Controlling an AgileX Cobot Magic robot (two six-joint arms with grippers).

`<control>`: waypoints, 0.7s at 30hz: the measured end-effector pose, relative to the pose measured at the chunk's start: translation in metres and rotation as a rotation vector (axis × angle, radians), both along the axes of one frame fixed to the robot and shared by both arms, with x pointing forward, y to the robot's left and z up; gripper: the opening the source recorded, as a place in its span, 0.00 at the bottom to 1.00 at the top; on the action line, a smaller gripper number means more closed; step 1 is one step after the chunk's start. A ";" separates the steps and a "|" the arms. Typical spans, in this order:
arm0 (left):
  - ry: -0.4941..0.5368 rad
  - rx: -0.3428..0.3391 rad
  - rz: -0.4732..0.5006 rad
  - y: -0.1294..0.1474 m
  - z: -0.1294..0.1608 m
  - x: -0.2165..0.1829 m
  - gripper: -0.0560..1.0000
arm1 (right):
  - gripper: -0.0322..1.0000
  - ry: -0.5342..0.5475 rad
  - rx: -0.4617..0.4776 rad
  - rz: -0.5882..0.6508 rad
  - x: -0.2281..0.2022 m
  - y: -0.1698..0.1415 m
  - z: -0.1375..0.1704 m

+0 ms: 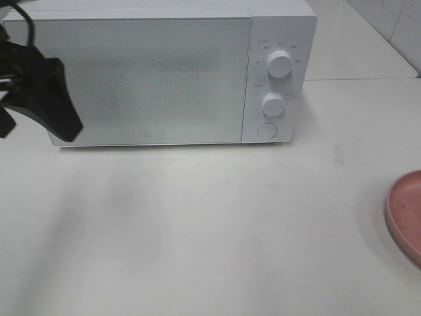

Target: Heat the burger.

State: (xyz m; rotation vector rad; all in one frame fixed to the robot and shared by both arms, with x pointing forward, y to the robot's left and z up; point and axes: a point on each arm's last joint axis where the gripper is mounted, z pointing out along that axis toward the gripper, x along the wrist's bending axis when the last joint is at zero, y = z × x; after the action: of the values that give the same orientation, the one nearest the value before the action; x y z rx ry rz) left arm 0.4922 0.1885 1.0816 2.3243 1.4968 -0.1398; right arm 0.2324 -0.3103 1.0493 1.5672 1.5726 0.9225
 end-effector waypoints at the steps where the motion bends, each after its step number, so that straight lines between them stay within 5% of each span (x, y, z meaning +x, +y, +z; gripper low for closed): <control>1: -0.036 0.025 0.053 0.017 0.009 -0.002 0.98 | 0.77 0.000 0.000 0.000 0.000 0.000 0.000; 11: -0.228 0.115 0.303 0.082 0.052 -0.040 0.98 | 0.77 0.000 0.000 0.000 0.000 0.000 0.000; 21: -0.250 0.180 0.411 0.109 0.034 -0.098 0.98 | 0.77 0.000 0.000 0.000 0.000 0.000 0.000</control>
State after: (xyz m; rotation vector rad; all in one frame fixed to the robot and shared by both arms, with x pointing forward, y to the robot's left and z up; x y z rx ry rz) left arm 0.3940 0.2975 1.1152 2.0114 1.8719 0.3921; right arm 0.2324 -0.3103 1.0493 1.5672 1.5726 0.9225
